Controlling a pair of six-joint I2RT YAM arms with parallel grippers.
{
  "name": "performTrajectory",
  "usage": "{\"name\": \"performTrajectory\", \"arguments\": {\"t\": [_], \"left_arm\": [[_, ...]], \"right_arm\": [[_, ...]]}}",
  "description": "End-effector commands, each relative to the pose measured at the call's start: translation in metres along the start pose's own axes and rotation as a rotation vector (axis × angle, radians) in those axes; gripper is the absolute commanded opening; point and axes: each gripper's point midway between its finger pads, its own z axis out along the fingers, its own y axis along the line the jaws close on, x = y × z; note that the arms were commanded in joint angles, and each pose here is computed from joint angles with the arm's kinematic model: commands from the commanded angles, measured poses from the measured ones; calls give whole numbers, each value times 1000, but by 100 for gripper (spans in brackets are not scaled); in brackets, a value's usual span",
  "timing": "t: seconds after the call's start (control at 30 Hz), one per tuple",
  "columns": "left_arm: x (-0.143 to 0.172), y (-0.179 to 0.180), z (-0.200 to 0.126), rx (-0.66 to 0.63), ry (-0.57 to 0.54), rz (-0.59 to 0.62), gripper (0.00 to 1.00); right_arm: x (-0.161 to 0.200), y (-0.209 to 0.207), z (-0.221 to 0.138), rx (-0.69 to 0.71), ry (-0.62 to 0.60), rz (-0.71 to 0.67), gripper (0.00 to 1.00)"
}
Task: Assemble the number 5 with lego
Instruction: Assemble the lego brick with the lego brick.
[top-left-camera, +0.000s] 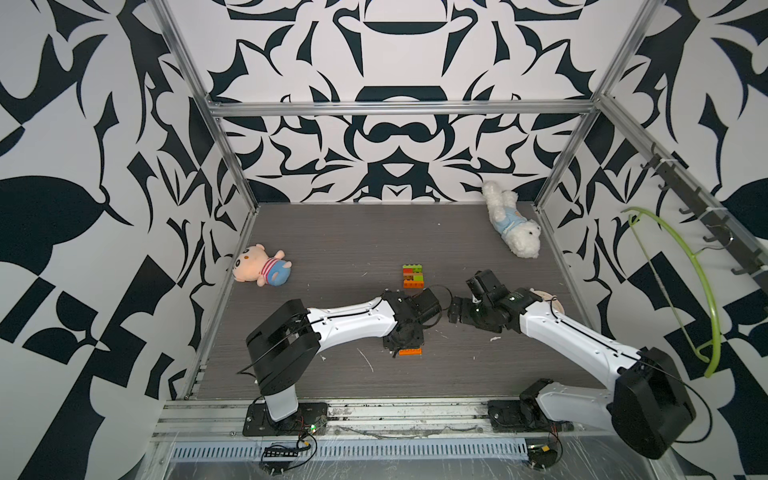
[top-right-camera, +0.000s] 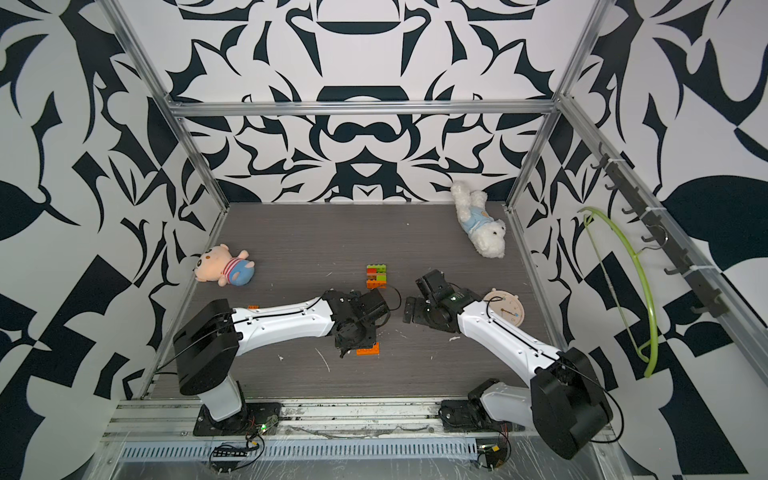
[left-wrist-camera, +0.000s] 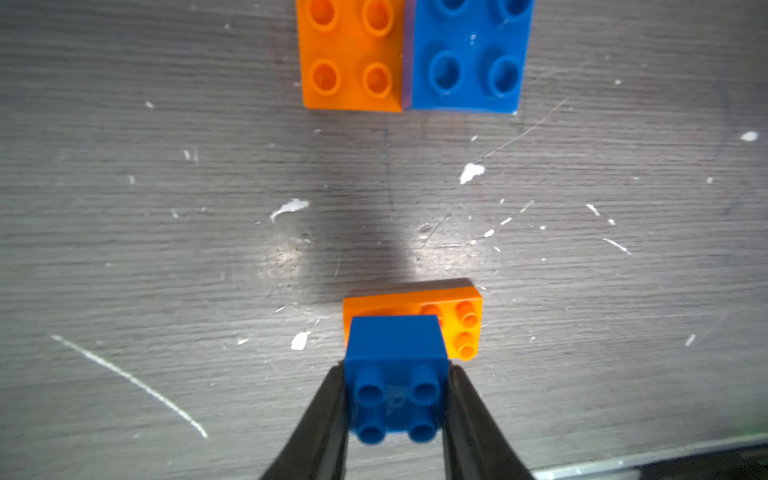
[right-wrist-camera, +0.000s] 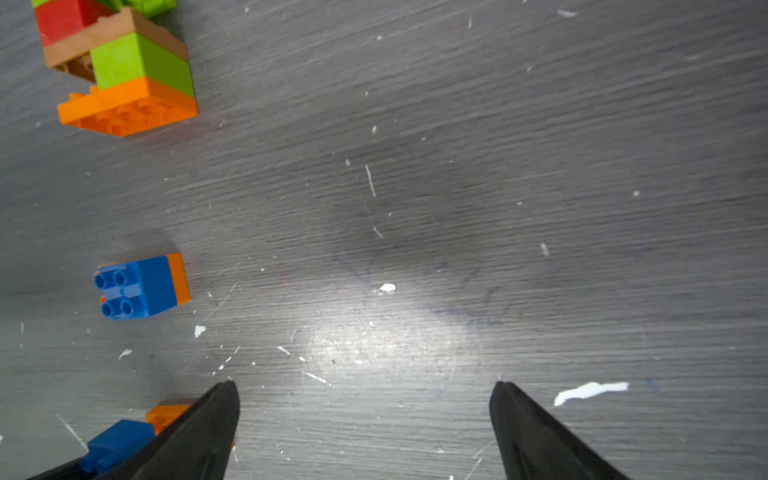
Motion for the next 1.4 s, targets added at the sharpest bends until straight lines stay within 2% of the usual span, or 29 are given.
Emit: {"name": "performTrajectory", "arguments": {"t": [0.0,0.23,0.47,0.67,1.37], "left_arm": [[4,13,1,-78,15,-16,35],[5,2,4,-18,16,-24,35],[9,9,9,-54,34,-27,35],[10,2,11,-26,49,-22,36],[22,15,33,-121,100,-10,37]], "right_arm": [[-2,11,-3,-64,-9,6,100],[17,40,0,-269,63,-5,100],[27,25,13,-189,114,-6,99],[23,26,14,-182,107,-5,99],[18,21,14,-136,98,-2,99]]}}
